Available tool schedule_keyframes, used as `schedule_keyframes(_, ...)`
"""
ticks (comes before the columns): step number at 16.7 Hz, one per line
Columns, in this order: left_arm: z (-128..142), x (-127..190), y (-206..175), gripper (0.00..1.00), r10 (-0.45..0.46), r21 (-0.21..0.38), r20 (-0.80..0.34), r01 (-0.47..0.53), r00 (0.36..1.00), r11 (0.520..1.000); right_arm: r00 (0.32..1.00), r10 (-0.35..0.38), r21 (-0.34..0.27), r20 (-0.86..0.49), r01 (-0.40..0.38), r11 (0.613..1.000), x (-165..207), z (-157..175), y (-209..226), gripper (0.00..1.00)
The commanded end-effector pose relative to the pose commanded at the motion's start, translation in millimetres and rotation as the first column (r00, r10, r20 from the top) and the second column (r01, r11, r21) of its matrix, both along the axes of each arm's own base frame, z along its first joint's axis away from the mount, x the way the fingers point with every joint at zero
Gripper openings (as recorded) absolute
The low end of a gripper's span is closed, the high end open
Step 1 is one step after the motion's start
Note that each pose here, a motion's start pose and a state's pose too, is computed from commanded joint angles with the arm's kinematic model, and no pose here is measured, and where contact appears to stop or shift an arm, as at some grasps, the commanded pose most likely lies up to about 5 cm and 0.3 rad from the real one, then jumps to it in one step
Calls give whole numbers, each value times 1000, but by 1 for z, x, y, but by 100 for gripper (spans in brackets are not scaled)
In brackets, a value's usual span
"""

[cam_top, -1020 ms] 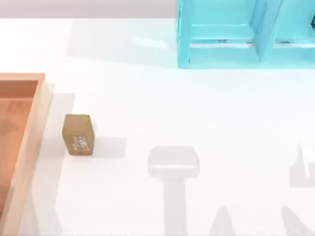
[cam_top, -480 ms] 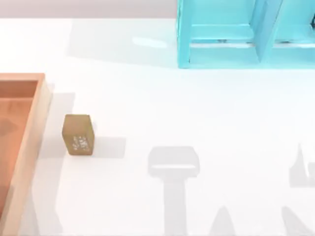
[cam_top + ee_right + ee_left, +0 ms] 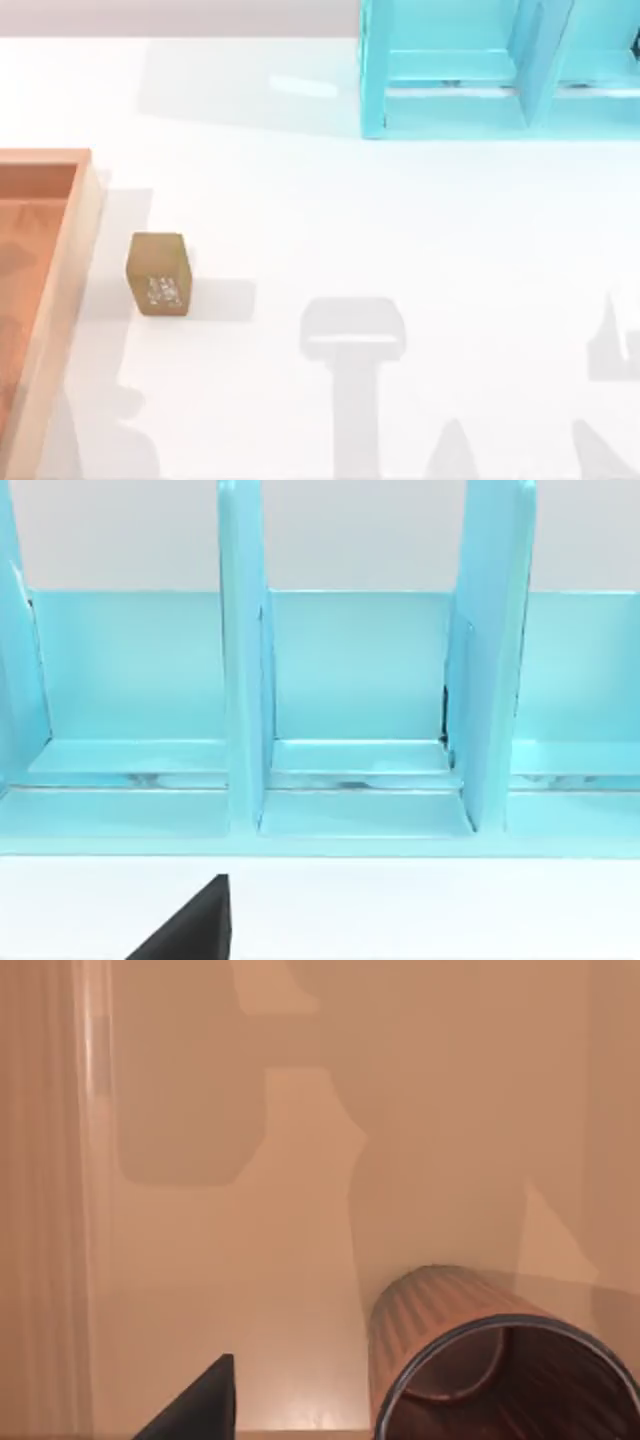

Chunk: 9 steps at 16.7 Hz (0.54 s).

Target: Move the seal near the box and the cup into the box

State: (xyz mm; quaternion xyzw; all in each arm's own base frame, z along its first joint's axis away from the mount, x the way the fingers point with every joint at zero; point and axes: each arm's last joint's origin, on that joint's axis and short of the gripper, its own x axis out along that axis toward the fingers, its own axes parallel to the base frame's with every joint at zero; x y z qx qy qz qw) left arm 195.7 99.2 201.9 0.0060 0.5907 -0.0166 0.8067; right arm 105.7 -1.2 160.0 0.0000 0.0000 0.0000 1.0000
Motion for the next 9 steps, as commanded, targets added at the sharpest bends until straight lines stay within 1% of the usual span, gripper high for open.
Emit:
schedule_keyframes(5, 47, 0, 0, 100, 0, 2, -10, 0, 1000, 1000, 1000, 0, 0, 0, 0, 1000, 0, 0, 0, 100)
schedule_keyframes(7, 60, -1, 0, 100, 3, -1, -13, -3, 1000, 1000, 1000, 0, 0, 0, 0, 1000, 0, 0, 0, 100)
schedule_keyframes(9, 66, -1, 0, 100, 4, -2, -12, -4, 1000, 1000, 1000, 0, 0, 0, 0, 1000, 0, 0, 0, 100)
